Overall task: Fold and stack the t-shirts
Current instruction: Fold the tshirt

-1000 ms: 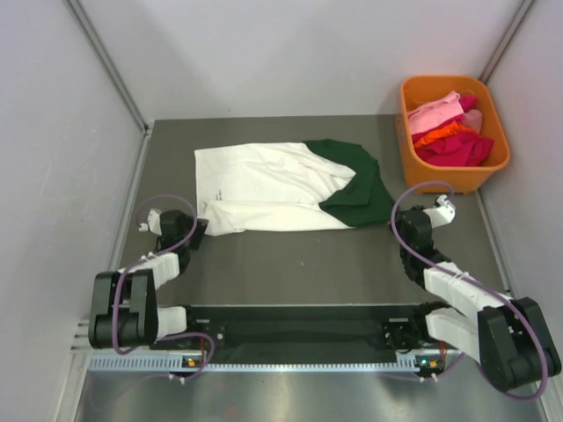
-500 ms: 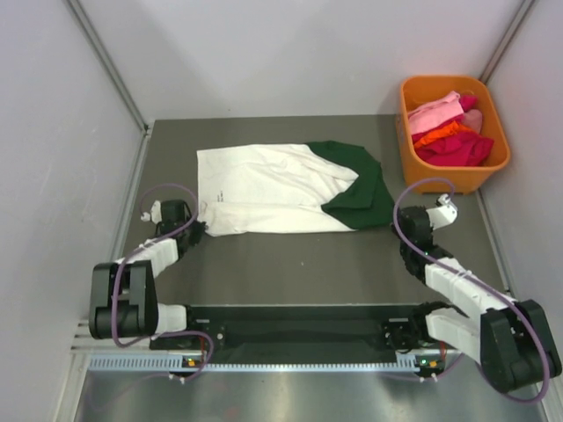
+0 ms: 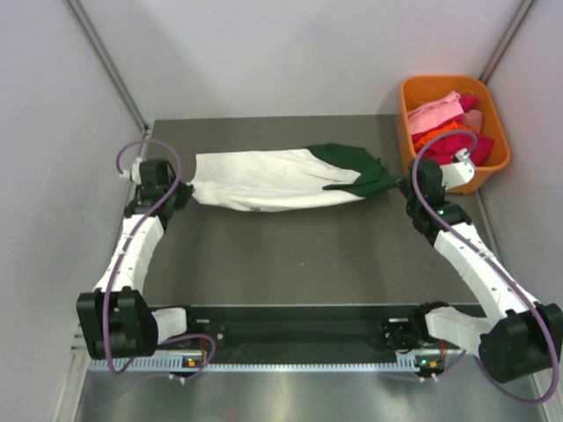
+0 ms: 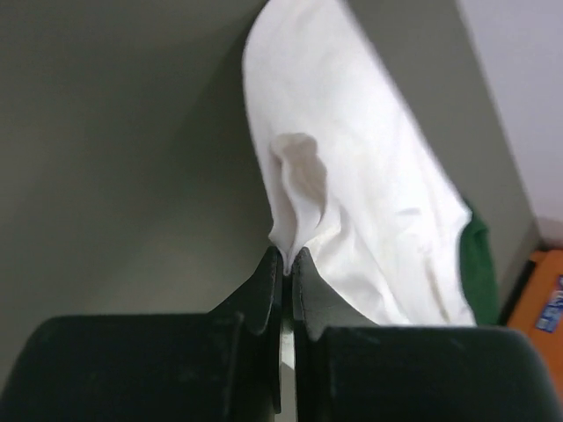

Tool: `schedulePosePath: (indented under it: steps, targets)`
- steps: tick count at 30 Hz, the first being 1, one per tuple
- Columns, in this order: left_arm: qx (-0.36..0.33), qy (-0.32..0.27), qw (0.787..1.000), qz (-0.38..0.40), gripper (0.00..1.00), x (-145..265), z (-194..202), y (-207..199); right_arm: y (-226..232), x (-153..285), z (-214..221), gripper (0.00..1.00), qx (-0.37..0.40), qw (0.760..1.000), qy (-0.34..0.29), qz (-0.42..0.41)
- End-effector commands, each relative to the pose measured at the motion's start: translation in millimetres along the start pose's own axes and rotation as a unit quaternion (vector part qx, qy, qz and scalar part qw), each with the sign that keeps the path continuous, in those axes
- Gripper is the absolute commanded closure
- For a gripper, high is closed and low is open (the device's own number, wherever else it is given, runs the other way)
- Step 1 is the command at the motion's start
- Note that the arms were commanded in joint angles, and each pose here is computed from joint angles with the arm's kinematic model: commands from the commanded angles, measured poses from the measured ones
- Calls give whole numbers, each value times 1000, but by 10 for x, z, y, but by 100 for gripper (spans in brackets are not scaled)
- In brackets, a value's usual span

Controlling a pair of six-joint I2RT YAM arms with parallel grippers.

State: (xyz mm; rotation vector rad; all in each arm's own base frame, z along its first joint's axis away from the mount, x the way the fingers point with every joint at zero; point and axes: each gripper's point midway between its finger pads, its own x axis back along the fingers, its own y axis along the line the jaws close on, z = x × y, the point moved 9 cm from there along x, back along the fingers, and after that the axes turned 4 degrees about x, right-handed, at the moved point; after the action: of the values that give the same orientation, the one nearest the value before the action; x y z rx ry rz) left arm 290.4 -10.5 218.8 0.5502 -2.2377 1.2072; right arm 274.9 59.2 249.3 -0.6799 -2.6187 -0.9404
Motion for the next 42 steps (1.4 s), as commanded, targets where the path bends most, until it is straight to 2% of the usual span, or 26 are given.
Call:
schedulePosePath:
  steps: [1, 2, 4, 5, 8, 9, 12, 15, 18, 22, 28, 31, 33, 34, 35, 37, 38, 39, 41, 42]
  targets:
    - [-17, -39, 999, 16, 100, 276, -322, -344, 384, 261, -579, 100, -31, 997, -65, -37]
    - [-16, -59, 997, 44, 100, 447, -495, -578, 454, 324, -691, 100, -33, 996, -72, -44]
    - [-22, -63, 996, 51, 100, 616, -596, -707, 602, 550, -1010, 100, -40, 993, -93, -66]
    - [-22, -84, 993, 80, 100, 813, -735, -887, 632, 636, -1112, 100, -43, 991, -100, -74]
    - [-29, -109, 986, 123, 100, 1214, -862, -1056, 656, 1062, -1506, 100, -66, 981, -141, -119]
    - [-31, -131, 979, 154, 100, 1485, -942, -1156, 665, 1195, -1627, 100, -76, 975, -155, -138]
    - [-28, -158, 966, 204, 100, 1975, -1011, -1246, 521, 1679, -1926, 100, -96, 953, -207, -198]
    - [-16, -175, 956, 234, 100, 2339, -1035, -1267, 408, 1976, -2105, 100, -105, 939, -239, -225]
    - [-8, -173, 952, 254, 100, 2480, -1030, -1288, 378, 2105, -2202, 100, -102, 935, -250, -230]
    - [-1, -157, 958, 241, 100, 2278, -1027, -1322, 441, 1953, -2179, 100, -82, 944, -251, -201]
    - [11, -118, 971, 209, 100, 1543, -991, -1373, 730, 1416, -1956, 100, -54, 963, -210, -162]
    - [19, -102, 977, 187, 100, 1143, -1048, -1478, 908, 1098, -1998, 100, -58, 967, -198, -151]
    - [24, -84, 976, 198, 100, 958, -1129, -1656, 1040, 934, -2058, 100, -68, 967, -167, -182]
    - [24, -77, 975, 207, 100, 911, -1169, -1730, 1032, 856, -2192, 100, -91, 962, -174, -188]
    - [29, -65, 977, 200, 100, 727, -1197, -1786, 1138, 925, -2305, 100, -94, 955, -163, -231]
    - [29, -77, 967, 240, 100, 857, -1381, -2024, 1200, 743, -2455, 100, -91, 956, -161, -229]
    - [29, -71, 967, 243, 100, 766, -1436, -2079, 1265, 755, -2512, 100, -85, 953, -155, -246]
    - [27, -87, 958, 272, 100, 938, -1553, -2222, 1376, 775, -2663, 100, -85, 947, -166, -262]
    - [25, -88, 954, 286, 100, 906, -1644, -2320, 1461, 793, -2790, 100, -67, 941, -164, -289]
    - [23, -99, 947, 306, 100, 1020, -1715, -2410, 1550, 819, -2903, 100, -65, 934, -171, -307]
